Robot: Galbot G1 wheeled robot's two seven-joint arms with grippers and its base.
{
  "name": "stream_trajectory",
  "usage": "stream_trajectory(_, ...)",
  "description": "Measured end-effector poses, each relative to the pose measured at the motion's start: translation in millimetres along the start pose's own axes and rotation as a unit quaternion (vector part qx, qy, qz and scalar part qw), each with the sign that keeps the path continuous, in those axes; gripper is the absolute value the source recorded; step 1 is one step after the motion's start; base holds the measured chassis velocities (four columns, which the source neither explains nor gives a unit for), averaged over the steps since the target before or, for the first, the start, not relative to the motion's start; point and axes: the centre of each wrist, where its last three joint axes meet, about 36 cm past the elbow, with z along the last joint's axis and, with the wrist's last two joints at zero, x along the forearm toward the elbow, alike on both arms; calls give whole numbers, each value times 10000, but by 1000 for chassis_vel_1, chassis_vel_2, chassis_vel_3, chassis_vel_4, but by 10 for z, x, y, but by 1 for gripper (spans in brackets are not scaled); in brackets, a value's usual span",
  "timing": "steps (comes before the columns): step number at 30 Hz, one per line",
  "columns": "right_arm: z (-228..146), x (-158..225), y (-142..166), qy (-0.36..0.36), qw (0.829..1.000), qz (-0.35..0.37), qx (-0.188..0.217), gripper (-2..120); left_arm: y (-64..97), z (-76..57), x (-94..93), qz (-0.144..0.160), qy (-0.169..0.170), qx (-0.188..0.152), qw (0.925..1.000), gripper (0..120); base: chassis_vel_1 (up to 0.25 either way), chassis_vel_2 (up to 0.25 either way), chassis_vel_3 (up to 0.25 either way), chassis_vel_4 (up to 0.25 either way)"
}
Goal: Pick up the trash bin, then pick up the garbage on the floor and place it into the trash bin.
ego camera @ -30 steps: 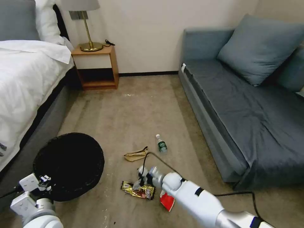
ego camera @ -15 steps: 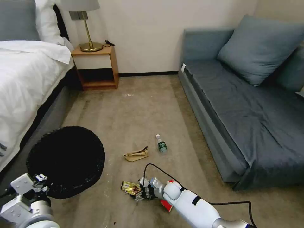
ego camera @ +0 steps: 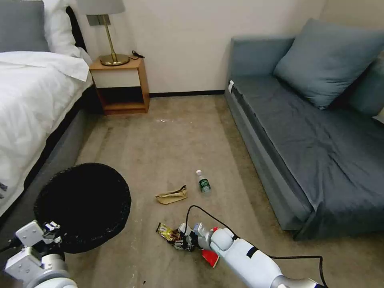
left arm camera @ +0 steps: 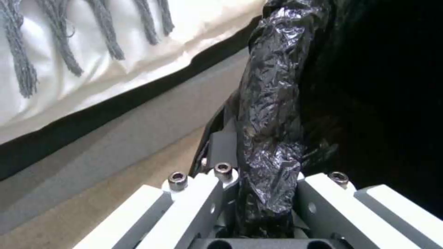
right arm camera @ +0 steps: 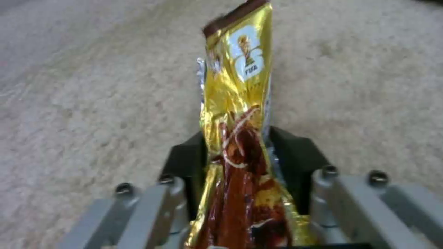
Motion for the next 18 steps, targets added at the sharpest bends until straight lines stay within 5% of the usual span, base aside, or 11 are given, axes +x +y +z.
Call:
stream_trajectory(9, 70, 113, -6, -51, 9999, 5, -109, 1, 30, 92, -26, -88, 1, -67, 9999, 3, 0, 0, 0, 0)
stream_trajectory(18, -281, 253, -133, -859, 9946, 314, -486, 0, 15, 185, -58, -139, 47, -74, 9999, 3, 0, 0, 0, 0)
